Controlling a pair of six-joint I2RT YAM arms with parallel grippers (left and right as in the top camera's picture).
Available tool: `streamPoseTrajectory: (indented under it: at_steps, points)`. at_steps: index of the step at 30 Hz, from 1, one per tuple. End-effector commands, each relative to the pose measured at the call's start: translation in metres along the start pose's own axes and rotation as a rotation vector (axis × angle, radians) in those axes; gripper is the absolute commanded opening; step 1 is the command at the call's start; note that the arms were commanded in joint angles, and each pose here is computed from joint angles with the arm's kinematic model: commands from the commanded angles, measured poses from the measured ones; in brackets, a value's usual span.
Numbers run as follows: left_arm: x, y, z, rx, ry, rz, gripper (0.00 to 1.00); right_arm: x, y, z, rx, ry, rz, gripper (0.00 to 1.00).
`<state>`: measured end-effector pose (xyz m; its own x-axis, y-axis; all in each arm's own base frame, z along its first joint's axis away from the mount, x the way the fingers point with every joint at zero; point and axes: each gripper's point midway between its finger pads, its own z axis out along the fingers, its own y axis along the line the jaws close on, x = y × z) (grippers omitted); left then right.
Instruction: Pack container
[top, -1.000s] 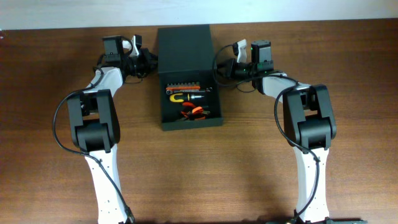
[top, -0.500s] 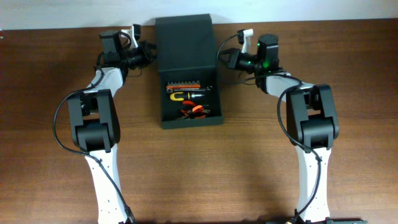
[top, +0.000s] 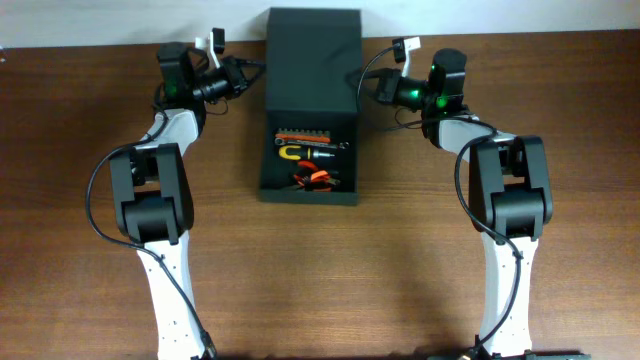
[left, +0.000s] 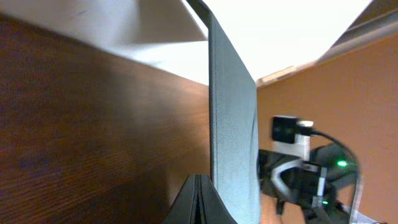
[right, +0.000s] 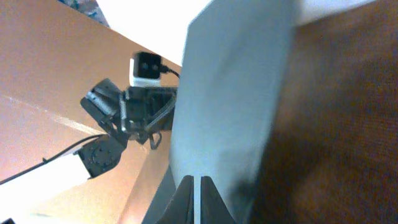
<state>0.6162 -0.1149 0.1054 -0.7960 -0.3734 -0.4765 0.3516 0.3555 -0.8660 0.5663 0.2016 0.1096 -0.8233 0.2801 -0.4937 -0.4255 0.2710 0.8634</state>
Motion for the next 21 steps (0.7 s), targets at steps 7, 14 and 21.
streamPoseTrajectory:
  at_steps: [7, 14, 21]
  points:
    - [0.000, -0.033, -0.001, 0.069, 0.051, -0.018, 0.02, -0.027, -0.013, -0.039, 0.079, -0.061, 0.160, 0.04]
    - [0.000, -0.033, -0.001, 0.067, 0.049, -0.019, 0.02, -0.037, -0.010, -0.071, 0.022, -0.053, 0.129, 0.04]
    - [0.000, -0.021, -0.002, 0.020, 0.038, -0.062, 0.02, -0.033, -0.032, -0.074, 0.109, -0.077, 0.262, 0.04]
